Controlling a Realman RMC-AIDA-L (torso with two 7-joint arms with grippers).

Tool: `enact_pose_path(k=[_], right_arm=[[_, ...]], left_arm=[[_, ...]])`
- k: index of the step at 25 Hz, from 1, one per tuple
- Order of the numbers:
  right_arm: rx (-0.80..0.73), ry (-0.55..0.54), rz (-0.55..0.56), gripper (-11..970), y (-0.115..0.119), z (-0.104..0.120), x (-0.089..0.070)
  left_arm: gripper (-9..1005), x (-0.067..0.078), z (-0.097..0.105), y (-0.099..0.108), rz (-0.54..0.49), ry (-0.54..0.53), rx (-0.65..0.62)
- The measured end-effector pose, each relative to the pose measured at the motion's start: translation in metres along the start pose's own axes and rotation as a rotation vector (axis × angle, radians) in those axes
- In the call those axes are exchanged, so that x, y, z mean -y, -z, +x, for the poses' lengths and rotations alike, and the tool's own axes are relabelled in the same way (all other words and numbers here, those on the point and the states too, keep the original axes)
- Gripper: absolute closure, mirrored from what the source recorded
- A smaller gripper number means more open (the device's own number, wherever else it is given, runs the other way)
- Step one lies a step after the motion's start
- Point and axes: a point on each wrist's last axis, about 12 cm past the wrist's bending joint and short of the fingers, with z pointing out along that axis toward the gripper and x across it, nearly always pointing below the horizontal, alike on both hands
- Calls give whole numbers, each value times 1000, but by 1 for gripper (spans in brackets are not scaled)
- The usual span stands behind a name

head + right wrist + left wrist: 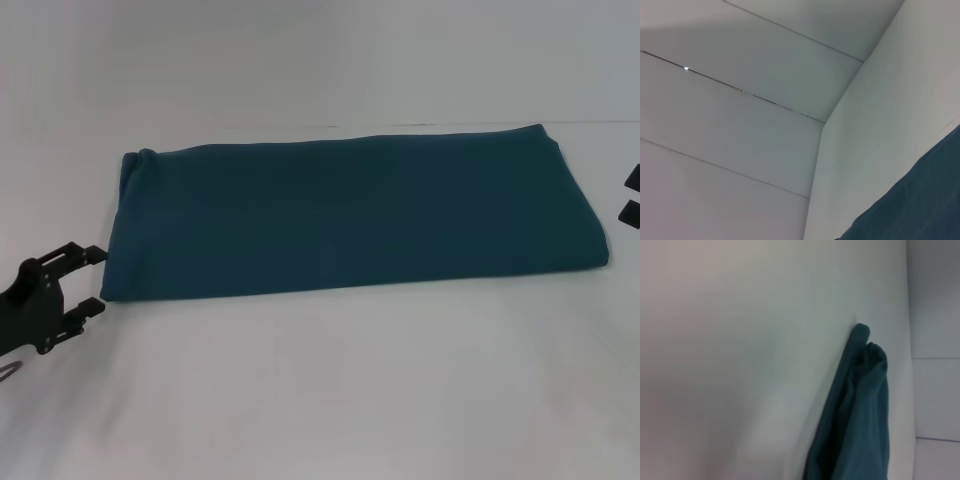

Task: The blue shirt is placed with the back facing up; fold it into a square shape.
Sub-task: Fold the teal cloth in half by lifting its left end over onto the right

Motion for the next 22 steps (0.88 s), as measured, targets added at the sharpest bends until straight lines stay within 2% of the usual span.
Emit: enact_pose_path(k=[17, 22], right_arm=[[14, -16, 10, 218, 1, 2, 3], [15, -17, 12, 218, 1, 2, 4]], left_arm=[[245, -5, 0, -11, -31, 22, 40], [257, -2, 1, -14, -28, 16, 38]])
